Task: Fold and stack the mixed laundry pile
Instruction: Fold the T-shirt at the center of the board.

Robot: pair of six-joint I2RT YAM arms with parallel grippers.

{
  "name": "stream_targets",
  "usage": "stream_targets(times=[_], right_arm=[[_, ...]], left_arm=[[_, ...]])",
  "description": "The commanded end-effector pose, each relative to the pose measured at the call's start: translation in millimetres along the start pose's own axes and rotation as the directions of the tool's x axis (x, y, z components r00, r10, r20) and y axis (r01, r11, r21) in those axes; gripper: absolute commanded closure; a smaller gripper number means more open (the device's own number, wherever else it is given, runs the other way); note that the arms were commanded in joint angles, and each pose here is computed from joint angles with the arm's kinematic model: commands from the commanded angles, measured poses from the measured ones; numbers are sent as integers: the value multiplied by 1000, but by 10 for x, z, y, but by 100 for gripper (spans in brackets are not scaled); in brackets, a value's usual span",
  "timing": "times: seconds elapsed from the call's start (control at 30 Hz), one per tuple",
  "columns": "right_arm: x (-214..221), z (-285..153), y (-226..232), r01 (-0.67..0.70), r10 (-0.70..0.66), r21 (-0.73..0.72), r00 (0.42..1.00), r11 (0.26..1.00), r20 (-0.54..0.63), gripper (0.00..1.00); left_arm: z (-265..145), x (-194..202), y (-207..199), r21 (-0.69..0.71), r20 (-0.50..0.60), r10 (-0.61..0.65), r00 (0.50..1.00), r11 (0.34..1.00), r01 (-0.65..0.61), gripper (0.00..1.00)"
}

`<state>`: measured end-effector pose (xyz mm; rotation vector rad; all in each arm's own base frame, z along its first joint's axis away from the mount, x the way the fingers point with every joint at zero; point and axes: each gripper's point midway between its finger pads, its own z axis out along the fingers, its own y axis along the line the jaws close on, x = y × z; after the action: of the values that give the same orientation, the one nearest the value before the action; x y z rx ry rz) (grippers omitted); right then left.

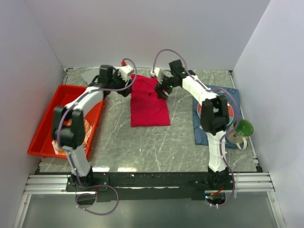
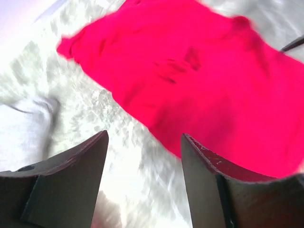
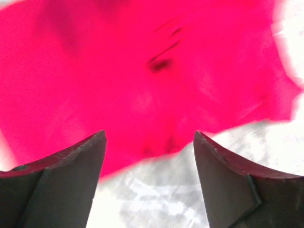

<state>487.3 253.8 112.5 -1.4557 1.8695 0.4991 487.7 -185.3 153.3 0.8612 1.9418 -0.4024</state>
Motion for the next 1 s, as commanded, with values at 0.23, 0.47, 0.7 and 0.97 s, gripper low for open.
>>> stream_targets(times=[0.23, 0.47, 0.7, 0.97], right_arm=[[590, -481, 1451, 412, -407, -341, 909, 845, 92, 9], [676, -152, 1397, 363, -380, -266, 925, 893, -11, 12], [856, 10, 1401, 340, -374, -238, 920, 910, -114, 18], [1001, 40, 1536, 285, -340, -280, 925, 917, -170, 29]], left_arm=[[-370, 681, -1657, 438, 31, 383, 923, 825, -357, 32], [-93, 1105, -1692, 435, -98, 413, 905, 836, -334, 32], [42, 1351, -1547, 421, -186, 443, 877, 842, -336, 33], [55, 1343, -1459, 382, -209, 433, 877, 862, -334, 37]])
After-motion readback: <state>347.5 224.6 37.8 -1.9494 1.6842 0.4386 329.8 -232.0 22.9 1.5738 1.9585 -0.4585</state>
